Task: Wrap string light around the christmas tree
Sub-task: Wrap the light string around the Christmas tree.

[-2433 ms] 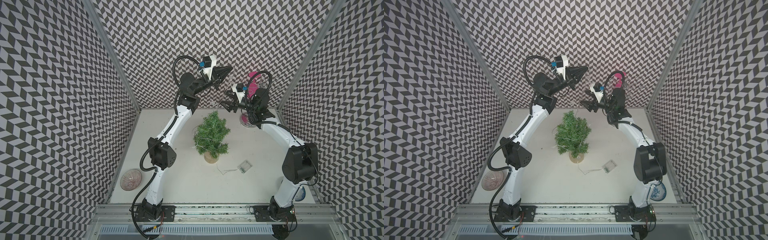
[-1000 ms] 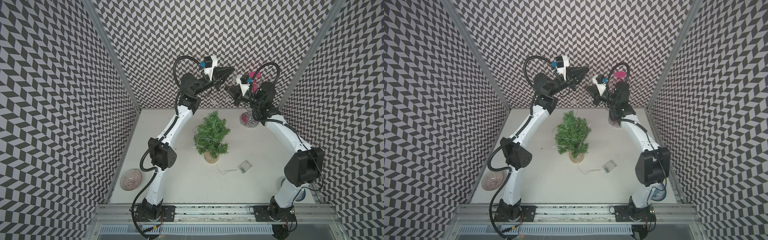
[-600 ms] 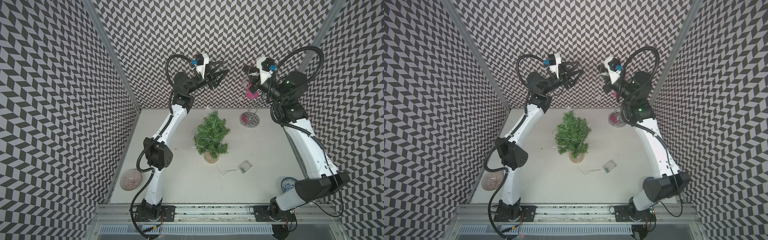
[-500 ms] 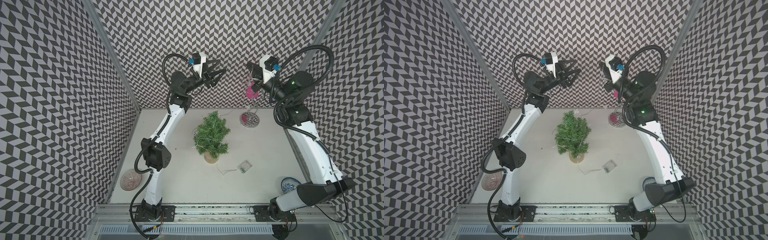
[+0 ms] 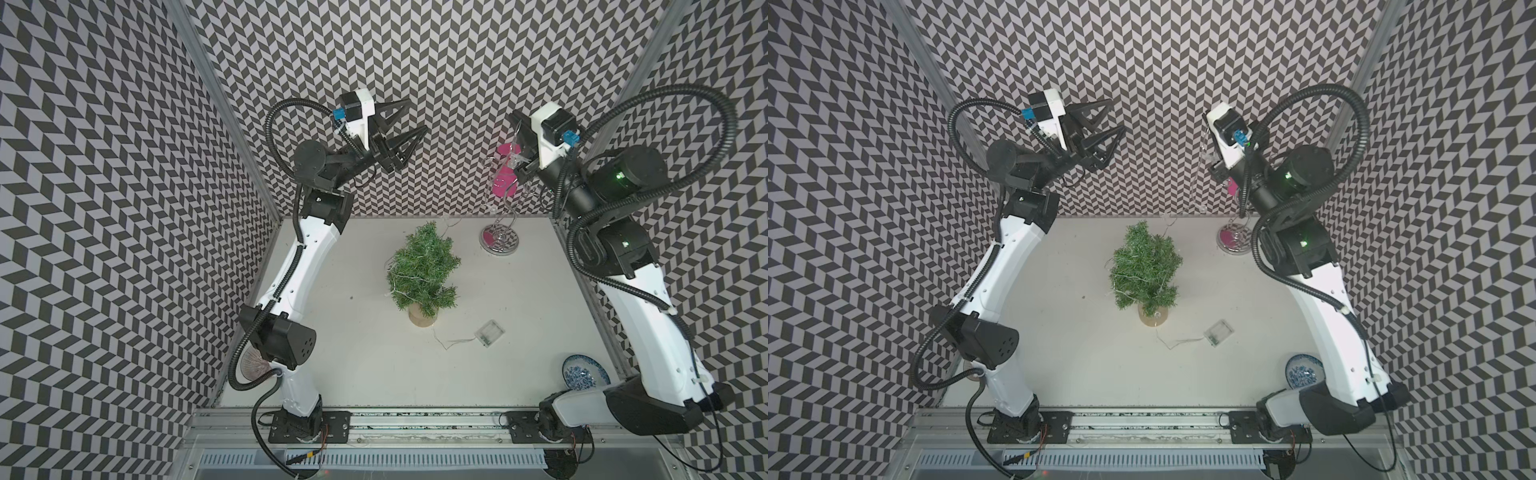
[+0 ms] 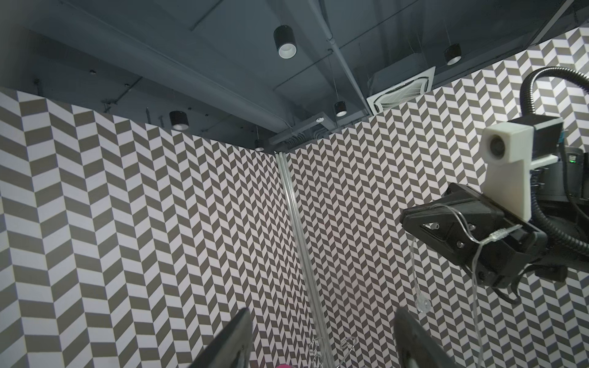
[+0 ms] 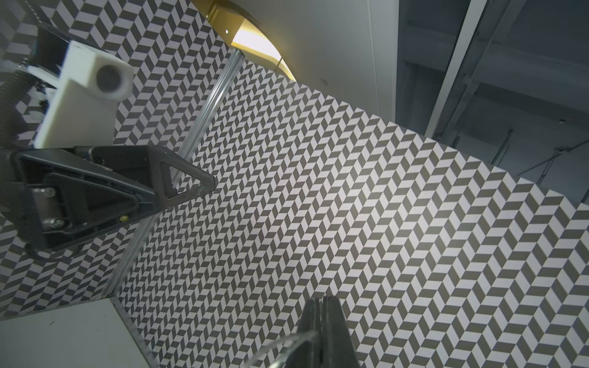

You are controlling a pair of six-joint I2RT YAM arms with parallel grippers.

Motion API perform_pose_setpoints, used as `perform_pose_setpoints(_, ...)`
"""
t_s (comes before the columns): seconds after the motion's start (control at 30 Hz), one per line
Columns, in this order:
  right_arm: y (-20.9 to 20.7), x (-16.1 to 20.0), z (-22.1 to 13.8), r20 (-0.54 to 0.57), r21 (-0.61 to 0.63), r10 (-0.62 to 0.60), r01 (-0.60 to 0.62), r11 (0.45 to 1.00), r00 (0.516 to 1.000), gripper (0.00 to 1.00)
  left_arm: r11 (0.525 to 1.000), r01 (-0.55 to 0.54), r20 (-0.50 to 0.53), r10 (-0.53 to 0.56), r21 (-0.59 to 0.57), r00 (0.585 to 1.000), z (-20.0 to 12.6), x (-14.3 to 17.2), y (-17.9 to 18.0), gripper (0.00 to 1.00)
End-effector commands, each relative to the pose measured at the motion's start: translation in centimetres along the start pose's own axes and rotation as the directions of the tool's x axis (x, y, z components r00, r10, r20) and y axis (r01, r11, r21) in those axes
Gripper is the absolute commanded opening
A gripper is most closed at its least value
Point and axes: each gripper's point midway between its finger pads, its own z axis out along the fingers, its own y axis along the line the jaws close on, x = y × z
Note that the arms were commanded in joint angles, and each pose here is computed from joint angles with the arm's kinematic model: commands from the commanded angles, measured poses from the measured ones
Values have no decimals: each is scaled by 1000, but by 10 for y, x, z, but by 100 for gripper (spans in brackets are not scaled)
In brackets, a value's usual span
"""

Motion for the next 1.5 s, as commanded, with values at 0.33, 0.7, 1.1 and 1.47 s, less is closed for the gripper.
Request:
perform_pose_setpoints(0.33,19,-71,-50,109,9,-106,105,994,988,0,999,28,-94,-26,22,995,-25,-14,-64,73)
perform_pose_setpoints(0.7,62,-37,-45,13,-81,-156,156,984,988,0,987,93,-215,-64,131,975,-32,11,-146,71)
perform_pose_setpoints(1.1,67,-33,-40,10,-84,-155,155,984,988,0,965,172,-288,-111,199,951,-16,38,-195,64)
perform_pose_setpoints(1.47,65,-39,-44,29,-76,-154,155,985,988,0,972,201,-332,-150,124,931,5,58,-184,58)
